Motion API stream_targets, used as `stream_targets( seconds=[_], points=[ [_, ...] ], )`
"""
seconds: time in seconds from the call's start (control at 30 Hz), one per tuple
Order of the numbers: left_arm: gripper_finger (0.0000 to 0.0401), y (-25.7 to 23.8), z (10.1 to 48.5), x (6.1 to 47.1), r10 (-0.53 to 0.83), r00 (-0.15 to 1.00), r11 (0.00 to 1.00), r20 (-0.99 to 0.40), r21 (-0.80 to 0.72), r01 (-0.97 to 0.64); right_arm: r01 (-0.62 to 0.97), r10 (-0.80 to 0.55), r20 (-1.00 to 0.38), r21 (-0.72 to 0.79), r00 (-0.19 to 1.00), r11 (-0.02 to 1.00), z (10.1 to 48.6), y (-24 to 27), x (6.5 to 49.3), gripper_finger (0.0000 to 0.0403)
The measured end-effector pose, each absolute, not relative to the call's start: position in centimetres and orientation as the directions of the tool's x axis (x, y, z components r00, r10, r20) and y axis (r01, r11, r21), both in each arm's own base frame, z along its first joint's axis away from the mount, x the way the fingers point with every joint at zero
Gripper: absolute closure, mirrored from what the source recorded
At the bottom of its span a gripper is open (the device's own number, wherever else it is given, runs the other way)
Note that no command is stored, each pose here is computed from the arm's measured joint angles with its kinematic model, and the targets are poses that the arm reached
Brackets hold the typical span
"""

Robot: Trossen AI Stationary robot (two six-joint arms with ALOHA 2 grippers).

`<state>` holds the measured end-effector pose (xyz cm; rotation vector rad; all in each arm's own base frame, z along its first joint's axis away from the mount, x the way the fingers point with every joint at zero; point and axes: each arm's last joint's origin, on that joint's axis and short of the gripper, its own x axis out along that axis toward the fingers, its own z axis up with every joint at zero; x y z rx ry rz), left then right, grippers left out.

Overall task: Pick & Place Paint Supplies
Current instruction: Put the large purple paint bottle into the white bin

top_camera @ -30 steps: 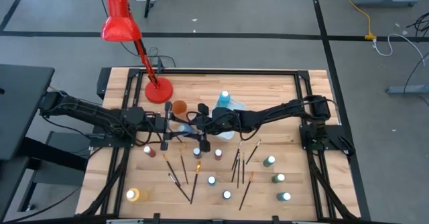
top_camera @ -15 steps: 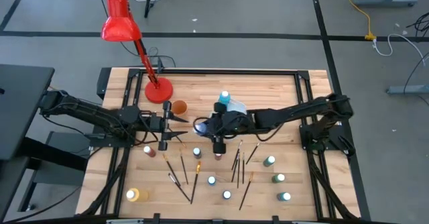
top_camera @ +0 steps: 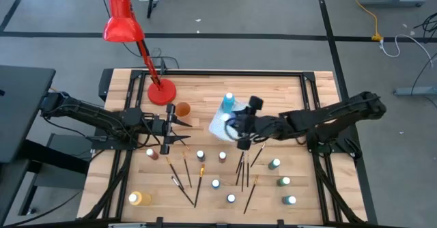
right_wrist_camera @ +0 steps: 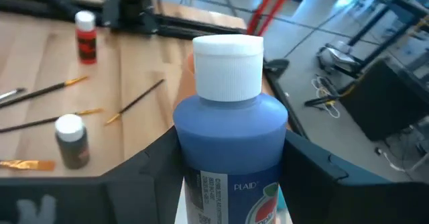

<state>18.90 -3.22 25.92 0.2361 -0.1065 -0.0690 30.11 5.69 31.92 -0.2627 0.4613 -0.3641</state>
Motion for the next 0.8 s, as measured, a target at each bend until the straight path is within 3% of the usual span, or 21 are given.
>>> stream_targets(
  seconds=[0.2,0.43,0.63,0.8],
  points=[
    [0.0225,-3.2,25.9,18.9,-0.083,0.992,0.970,0.100,0.237,0.057,0.342,-0.395,-0.268,-0.223,0.879,0.913,29.5,4.4,27.1,0.0199],
    [0.0225,-3.2,26.1,18.9,-0.082,0.989,0.967,0.122,0.248,0.050,0.471,-0.473,-0.016,-0.067,0.881,0.880,23.0,1.4,24.6,0.0196],
    [0.0225,-3.2,26.2,18.9,-0.082,0.988,0.962,0.129,0.270,0.044,0.527,-0.530,0.055,0.056,0.846,0.848,18.5,-1.1,22.8,0.0195],
    [0.0225,-3.2,26.3,18.9,-0.079,0.988,0.952,0.135,0.305,0.035,0.464,-0.466,0.058,0.048,0.883,0.885,16.9,-1.9,23.9,0.0195]
  ],
)
